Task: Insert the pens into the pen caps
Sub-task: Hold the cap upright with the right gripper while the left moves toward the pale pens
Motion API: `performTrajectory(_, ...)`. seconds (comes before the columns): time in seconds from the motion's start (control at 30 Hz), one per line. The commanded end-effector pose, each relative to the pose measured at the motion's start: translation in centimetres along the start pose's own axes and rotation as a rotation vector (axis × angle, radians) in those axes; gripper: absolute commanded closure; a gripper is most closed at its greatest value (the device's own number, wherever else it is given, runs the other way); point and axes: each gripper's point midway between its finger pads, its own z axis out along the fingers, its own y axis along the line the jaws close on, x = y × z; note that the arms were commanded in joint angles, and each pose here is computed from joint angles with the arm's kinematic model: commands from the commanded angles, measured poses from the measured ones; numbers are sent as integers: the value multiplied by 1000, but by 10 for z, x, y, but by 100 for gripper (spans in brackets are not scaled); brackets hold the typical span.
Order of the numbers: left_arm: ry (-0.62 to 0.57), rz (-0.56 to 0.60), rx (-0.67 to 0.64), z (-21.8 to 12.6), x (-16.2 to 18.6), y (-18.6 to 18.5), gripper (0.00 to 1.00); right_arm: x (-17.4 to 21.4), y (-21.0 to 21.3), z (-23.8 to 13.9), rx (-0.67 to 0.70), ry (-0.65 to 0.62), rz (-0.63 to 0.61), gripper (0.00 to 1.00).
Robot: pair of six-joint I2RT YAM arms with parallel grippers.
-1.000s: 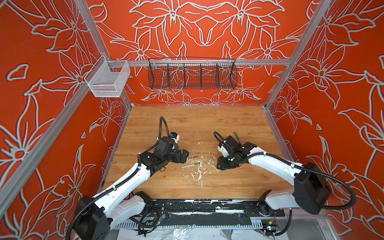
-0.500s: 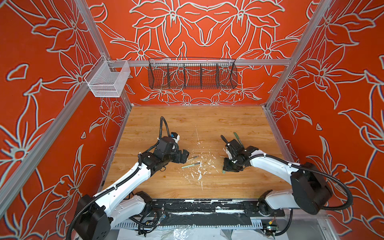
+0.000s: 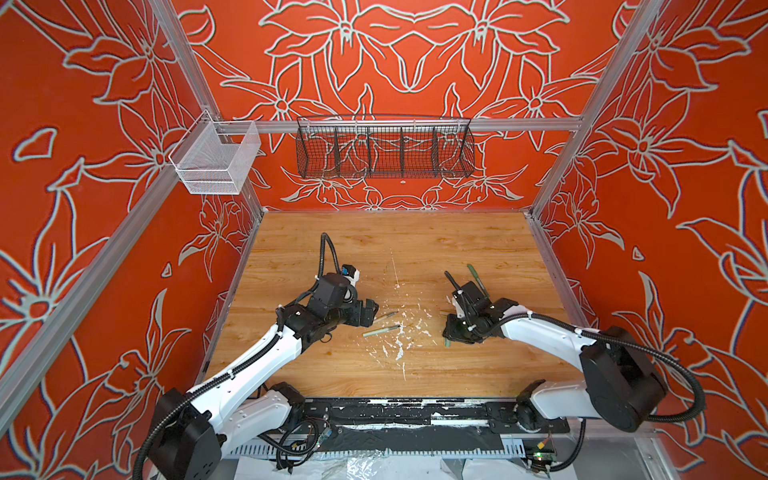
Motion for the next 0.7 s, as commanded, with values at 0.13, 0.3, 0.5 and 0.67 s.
performTrajectory(0.13, 15, 5, 9, 3, 3, -1, 3, 4, -12, 7, 52, 23, 16, 67)
performTrajectory(0.3, 12, 10, 6, 3, 3, 0, 3, 3, -14, 8, 48, 13, 25, 69)
performTrajectory(0.5, 17, 9, 10, 3, 3, -2, 3, 2, -12, 9, 35, 17, 32, 78)
performTrajectory(0.67, 35, 7, 34, 4, 7, -5, 3, 6, -17, 13, 58, 34, 34, 83)
